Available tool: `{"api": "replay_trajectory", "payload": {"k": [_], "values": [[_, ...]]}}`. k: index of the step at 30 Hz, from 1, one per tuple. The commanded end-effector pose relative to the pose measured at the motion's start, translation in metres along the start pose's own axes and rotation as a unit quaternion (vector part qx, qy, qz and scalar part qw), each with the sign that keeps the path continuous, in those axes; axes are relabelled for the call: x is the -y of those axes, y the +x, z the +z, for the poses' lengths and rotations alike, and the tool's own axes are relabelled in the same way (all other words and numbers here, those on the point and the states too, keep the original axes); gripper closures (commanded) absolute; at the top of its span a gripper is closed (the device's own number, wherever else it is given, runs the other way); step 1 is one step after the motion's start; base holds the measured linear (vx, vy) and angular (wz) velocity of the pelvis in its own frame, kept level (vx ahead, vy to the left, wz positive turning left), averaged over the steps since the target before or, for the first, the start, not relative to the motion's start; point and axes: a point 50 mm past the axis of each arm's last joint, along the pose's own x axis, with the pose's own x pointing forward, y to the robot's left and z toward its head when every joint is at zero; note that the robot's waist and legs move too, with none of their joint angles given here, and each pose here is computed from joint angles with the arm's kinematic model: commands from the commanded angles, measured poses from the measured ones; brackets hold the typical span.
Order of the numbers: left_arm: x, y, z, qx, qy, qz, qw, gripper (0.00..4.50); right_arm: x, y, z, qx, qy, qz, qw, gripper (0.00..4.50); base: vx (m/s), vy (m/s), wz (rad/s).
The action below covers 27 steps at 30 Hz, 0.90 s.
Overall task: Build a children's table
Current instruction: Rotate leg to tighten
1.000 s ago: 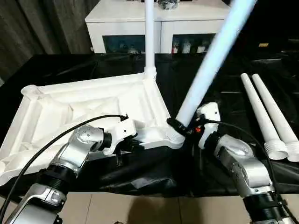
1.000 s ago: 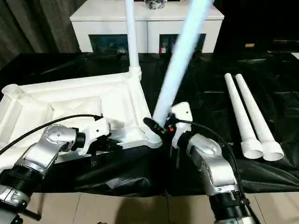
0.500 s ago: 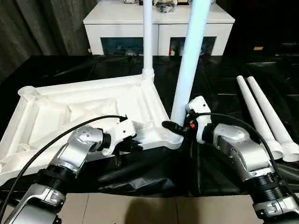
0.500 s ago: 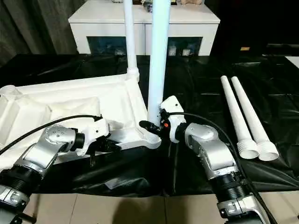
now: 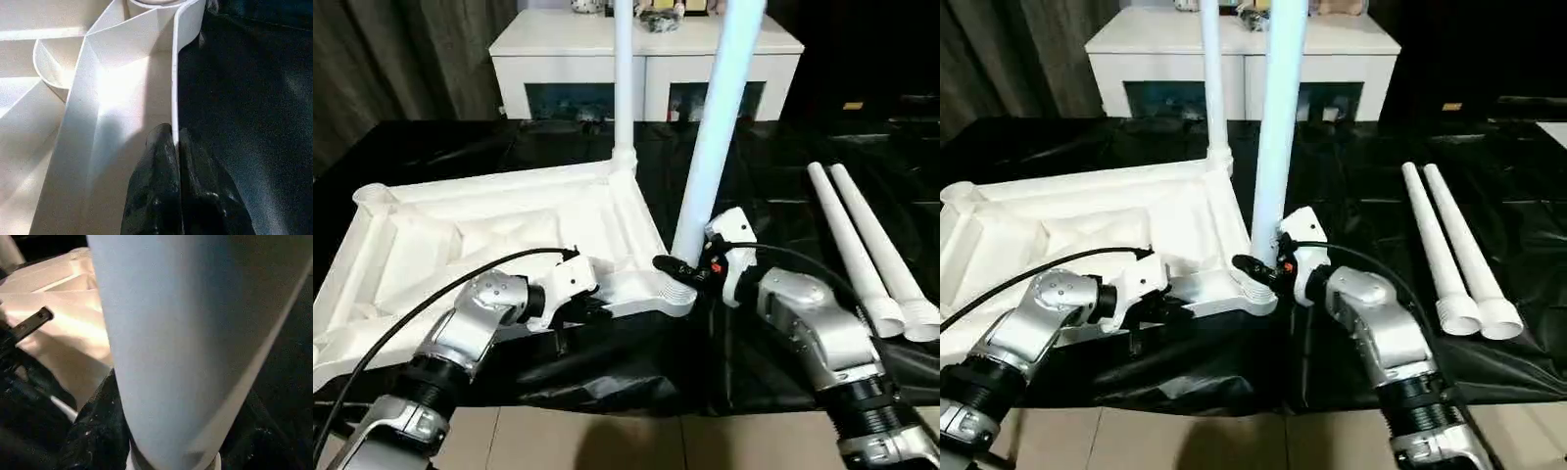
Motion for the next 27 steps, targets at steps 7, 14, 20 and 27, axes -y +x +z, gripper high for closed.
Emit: {"api": "replay_trajectory", "payload": {"k": [7, 14, 20, 27], "values": [[-0.017, 0.006, 0.013, 0.027, -0.035, 0.099, 0.994, 4.5, 0.016, 0.01, -0.044, -0.091, 0.062, -0.179, 0.978, 2.64, -0.007, 0.002, 0.0], [-0.016, 0.042, 0.036, 0.011, -0.067, 0.142, 0.988, 4.5, 0.015, 0.033, -0.045, -0.107, 0.084, -0.276, 0.952, 2.64, -0.007, 0.002, 0.0], [-0.017, 0.072, 0.069, 0.004, -0.112, 0.212, 0.971, 4.5, 0.021, 0.049, -0.036, -0.094, 0.142, -0.383, 0.908, 2.64, -0.026, -0.011, 0.05], [-0.021, 0.072, 0.073, -0.002, -0.116, 0.233, 0.965, 4.5, 0.026, 0.056, -0.023, -0.056, 0.164, -0.418, 0.892, 2.64, 0.04, -0.018, -0.06]]}}
